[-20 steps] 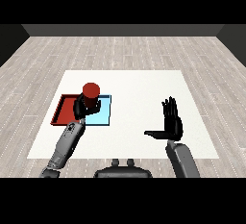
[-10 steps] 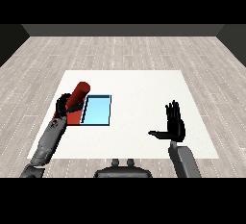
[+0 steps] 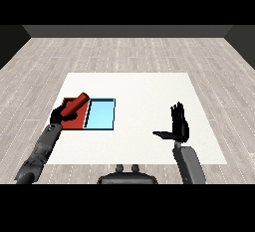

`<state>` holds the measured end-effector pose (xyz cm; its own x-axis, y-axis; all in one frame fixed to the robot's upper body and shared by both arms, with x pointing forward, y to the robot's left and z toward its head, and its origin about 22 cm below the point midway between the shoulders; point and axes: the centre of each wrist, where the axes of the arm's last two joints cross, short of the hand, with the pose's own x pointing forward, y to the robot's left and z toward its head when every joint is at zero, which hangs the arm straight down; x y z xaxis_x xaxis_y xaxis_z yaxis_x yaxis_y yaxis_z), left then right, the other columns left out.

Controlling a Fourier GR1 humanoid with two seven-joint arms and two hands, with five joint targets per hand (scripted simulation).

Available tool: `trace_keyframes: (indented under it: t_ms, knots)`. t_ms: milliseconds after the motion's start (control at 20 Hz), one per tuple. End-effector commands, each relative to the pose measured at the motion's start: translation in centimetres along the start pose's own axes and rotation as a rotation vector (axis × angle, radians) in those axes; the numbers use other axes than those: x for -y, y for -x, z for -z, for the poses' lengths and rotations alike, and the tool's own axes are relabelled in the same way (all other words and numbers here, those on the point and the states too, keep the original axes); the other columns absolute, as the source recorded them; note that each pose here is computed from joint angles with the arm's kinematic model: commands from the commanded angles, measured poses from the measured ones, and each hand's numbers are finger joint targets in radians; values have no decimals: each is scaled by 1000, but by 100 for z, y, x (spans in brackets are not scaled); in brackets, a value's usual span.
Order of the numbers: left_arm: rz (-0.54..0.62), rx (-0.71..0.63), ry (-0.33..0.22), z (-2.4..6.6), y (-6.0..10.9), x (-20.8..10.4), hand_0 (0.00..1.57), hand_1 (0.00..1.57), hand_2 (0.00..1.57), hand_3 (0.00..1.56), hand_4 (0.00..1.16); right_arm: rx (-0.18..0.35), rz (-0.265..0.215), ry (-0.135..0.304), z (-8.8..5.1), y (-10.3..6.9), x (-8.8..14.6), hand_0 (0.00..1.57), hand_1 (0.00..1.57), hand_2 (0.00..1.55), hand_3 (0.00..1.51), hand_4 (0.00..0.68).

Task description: Pick the red can and put it in the red box

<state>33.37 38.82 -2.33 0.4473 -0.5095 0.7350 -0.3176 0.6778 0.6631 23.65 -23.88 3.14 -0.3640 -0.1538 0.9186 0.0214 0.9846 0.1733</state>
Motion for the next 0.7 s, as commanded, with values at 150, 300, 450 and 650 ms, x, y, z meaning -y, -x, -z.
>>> trace_keyframes:
  t_ms: [150, 300, 450, 650]
  knots:
    - [93, -202, 86, -73, 347, 238, 920, 920, 877, 0, 714, 7, -8, 8, 208, 101, -27, 0, 0, 0, 0, 0]
    - [104, -146, 185, -34, 411, 89, 258, 258, 572, 499, 642, 5, -33, -16, 26, 176, 73, 0, 0, 0, 0, 0]
    - [208, -182, 258, 40, 266, 91, 0, 0, 0, 0, 0, 10, 9, -11, 191, 221, -200, 0, 0, 0, 0, 0]
    - [-2, -134, 105, 122, 215, -87, 0, 0, 0, 0, 0, 15, 15, -20, 209, 196, -4, 0, 0, 0, 0, 0]
